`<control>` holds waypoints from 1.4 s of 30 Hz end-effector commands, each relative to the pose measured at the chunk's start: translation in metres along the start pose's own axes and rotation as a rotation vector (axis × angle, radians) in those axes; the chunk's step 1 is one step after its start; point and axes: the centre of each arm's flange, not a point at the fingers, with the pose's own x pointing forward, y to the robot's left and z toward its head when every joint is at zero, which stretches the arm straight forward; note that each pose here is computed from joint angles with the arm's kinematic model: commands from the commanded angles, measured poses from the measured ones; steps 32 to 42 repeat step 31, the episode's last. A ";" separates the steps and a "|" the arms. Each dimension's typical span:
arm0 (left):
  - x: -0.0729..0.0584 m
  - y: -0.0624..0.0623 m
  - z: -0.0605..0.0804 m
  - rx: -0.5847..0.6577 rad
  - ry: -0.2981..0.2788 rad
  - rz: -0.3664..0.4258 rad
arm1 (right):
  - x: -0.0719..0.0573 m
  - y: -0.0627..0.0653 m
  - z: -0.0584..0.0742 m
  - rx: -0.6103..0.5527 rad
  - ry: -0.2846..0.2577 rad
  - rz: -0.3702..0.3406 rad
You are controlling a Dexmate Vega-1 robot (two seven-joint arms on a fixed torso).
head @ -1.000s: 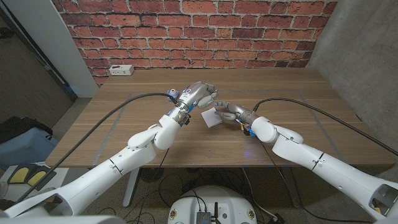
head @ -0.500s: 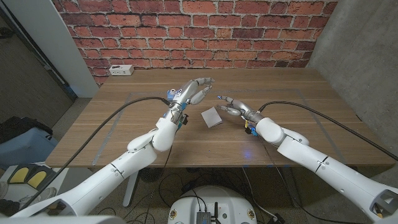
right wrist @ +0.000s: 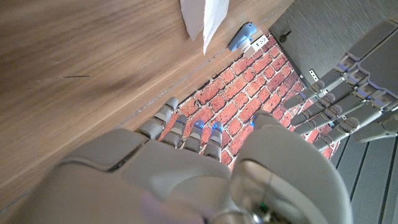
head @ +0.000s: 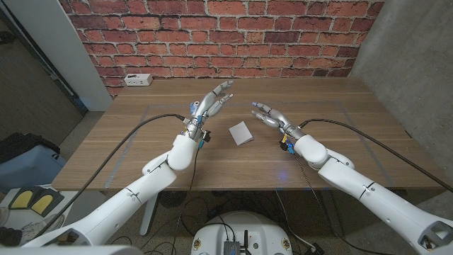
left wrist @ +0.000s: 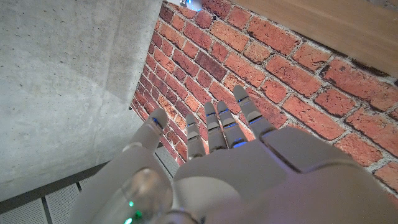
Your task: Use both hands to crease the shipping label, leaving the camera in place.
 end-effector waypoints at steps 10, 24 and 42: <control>0.002 0.024 -0.037 -0.215 0.032 -0.075 | -0.014 0.000 0.010 0.132 -0.063 -0.144; -0.006 0.040 -0.059 -0.293 0.048 -0.103 | -0.044 -0.012 0.010 0.241 -0.133 -0.392; -0.007 0.043 -0.072 -0.327 0.121 -0.079 | -0.052 -0.007 0.011 0.263 -0.180 -0.453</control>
